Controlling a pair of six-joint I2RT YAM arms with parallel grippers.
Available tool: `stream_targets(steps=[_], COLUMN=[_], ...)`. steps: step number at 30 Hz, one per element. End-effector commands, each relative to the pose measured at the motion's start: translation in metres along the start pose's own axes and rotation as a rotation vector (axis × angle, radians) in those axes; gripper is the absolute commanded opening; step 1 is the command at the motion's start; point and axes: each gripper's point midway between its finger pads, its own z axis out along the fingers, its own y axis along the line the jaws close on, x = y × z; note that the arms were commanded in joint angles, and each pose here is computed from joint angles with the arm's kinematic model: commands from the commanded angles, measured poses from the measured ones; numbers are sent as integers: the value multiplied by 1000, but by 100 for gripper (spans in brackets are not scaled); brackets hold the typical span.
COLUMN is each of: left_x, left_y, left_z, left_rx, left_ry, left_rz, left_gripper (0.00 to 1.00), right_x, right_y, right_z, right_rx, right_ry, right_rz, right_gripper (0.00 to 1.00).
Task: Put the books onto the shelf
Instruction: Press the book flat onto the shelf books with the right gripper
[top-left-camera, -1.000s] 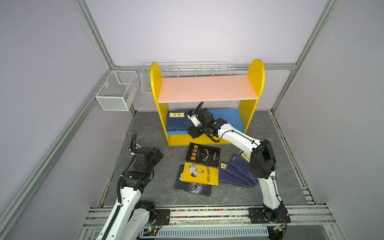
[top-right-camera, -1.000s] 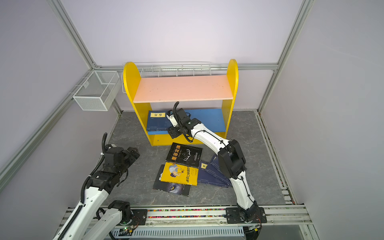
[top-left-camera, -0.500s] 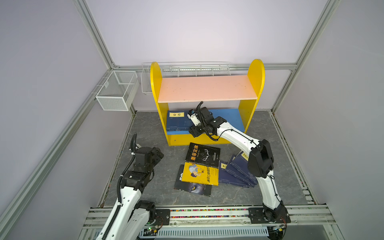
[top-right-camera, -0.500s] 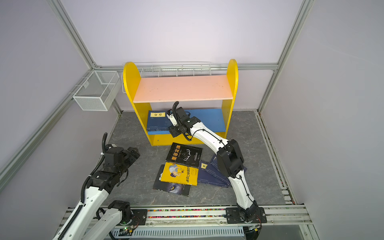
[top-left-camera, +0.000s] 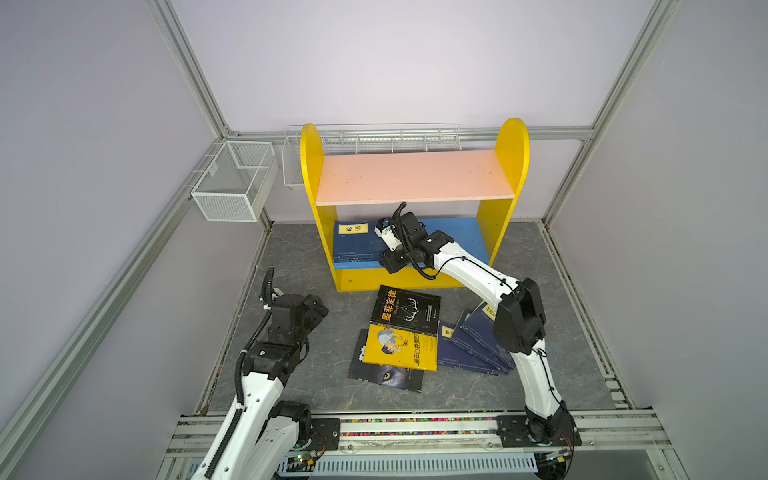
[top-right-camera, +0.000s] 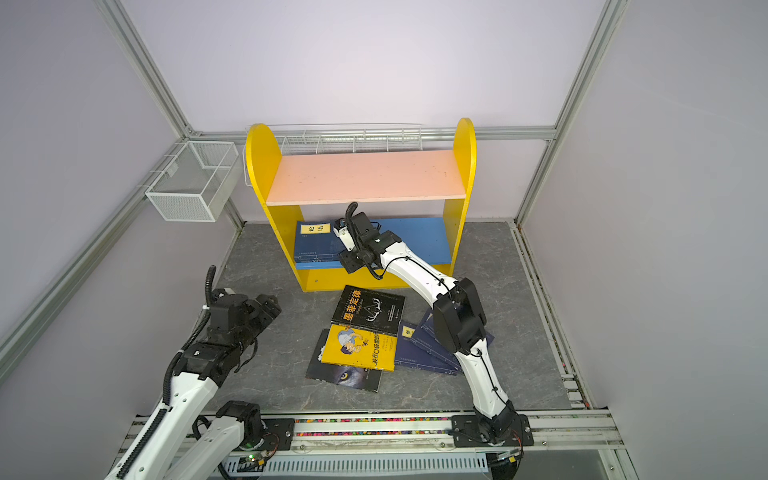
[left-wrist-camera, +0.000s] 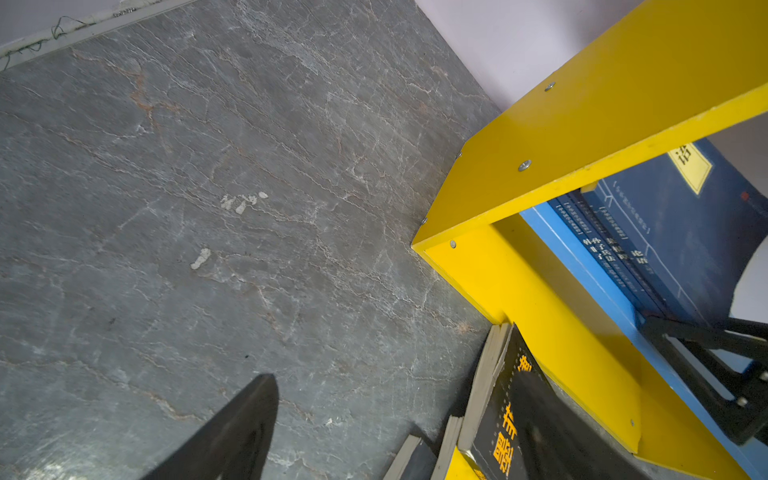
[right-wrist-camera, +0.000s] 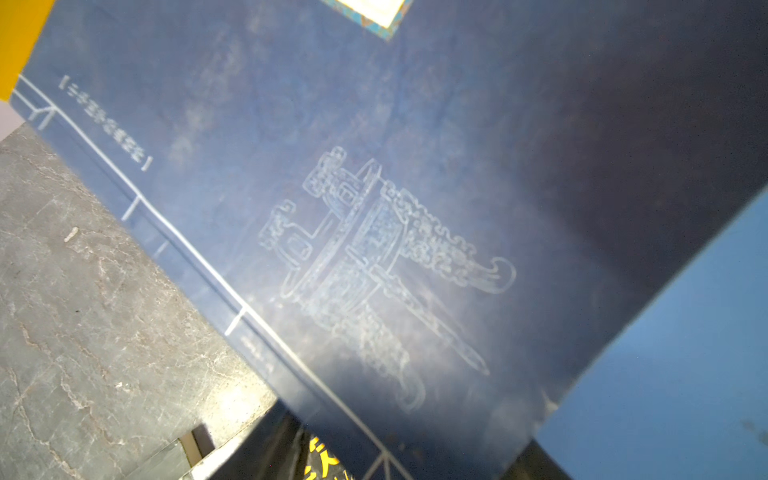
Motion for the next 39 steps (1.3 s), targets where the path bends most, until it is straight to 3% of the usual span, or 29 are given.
stream_targets(steps=[1, 16, 24, 39], left_x=[2, 2, 3, 4], left_y=[4, 3, 3, 5], left_z=[2, 3, 3, 2], left_rx=[-10, -5, -6, -9], left_ry=[2, 7, 9, 8], left_rz=[-11, -10, -9, -12], left_gripper=[88, 88, 88, 88], right_x=[-23, -32, -39, -43], right_y=[18, 22, 25, 31], right_z=[7, 10, 8, 11], right_rx=[-115, -143, -167, -210], right_ry=[-89, -112, -140, -159], right_rz=[-32, 40, 90, 140], right_gripper=[63, 62, 72, 70])
